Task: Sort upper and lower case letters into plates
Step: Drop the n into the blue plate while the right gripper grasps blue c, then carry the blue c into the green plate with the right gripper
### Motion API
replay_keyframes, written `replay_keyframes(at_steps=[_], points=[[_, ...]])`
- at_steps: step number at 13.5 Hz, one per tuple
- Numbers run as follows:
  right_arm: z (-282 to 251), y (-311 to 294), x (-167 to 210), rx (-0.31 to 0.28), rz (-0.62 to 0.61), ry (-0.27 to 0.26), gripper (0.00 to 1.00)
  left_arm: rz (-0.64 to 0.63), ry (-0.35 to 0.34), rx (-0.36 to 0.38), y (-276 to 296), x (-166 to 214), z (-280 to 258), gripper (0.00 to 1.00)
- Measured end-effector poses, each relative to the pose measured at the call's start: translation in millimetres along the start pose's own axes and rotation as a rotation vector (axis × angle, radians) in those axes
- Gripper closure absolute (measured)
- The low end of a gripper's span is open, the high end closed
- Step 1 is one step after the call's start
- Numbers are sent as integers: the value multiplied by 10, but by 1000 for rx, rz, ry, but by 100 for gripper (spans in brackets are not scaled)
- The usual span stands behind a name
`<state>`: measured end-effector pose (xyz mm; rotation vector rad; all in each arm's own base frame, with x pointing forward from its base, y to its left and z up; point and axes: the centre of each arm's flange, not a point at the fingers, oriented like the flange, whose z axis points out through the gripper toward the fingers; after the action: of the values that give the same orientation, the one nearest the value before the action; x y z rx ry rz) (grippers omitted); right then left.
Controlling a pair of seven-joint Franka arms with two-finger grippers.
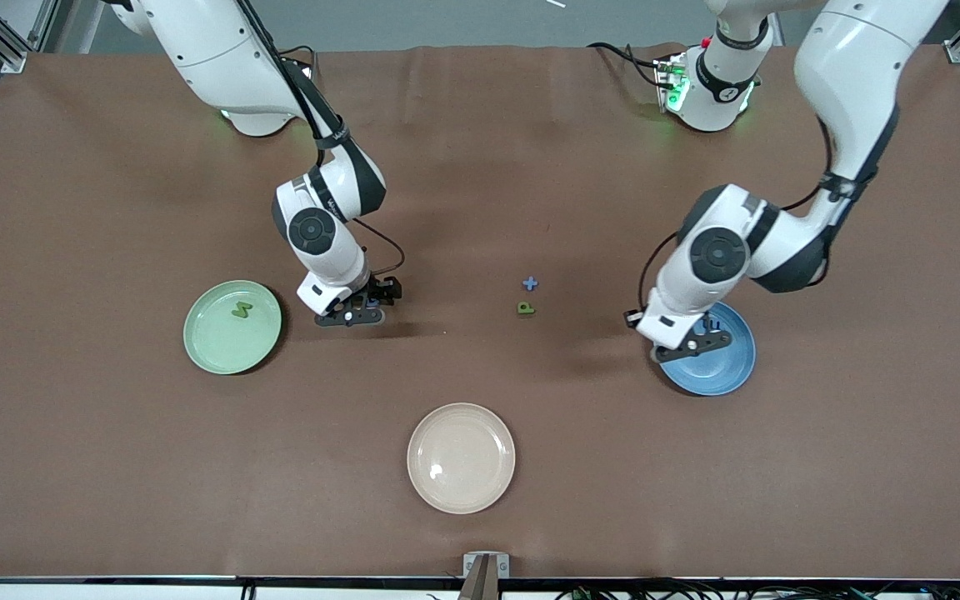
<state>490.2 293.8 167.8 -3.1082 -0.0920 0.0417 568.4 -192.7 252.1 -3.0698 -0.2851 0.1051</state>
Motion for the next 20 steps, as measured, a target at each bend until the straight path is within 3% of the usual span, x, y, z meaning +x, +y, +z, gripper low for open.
replay_keyframes(at_steps=[1,3,5,10,11,14,20], points=[[-2,-39,-20,0,-3,0,17,25,-5,-1,-203,34,52,74],[-23,-80,-34,2,-6,4,32,72,2,-9,-529,64,168,74],[-27,-85,-36,2,-6,4,36,106,30,-2,-750,64,298,74],[-39,-98,-40,3,-8,5,46,173,50,-12,-728,-114,544,74],[-45,-100,-39,4,-6,6,56,178,46,-11,-723,-127,577,74],[-120,-85,-31,1,16,-1,66,192,39,-8,-722,-144,652,74],[-381,263,288,-14,57,-38,66,191,38,-18,-735,-138,707,74]])
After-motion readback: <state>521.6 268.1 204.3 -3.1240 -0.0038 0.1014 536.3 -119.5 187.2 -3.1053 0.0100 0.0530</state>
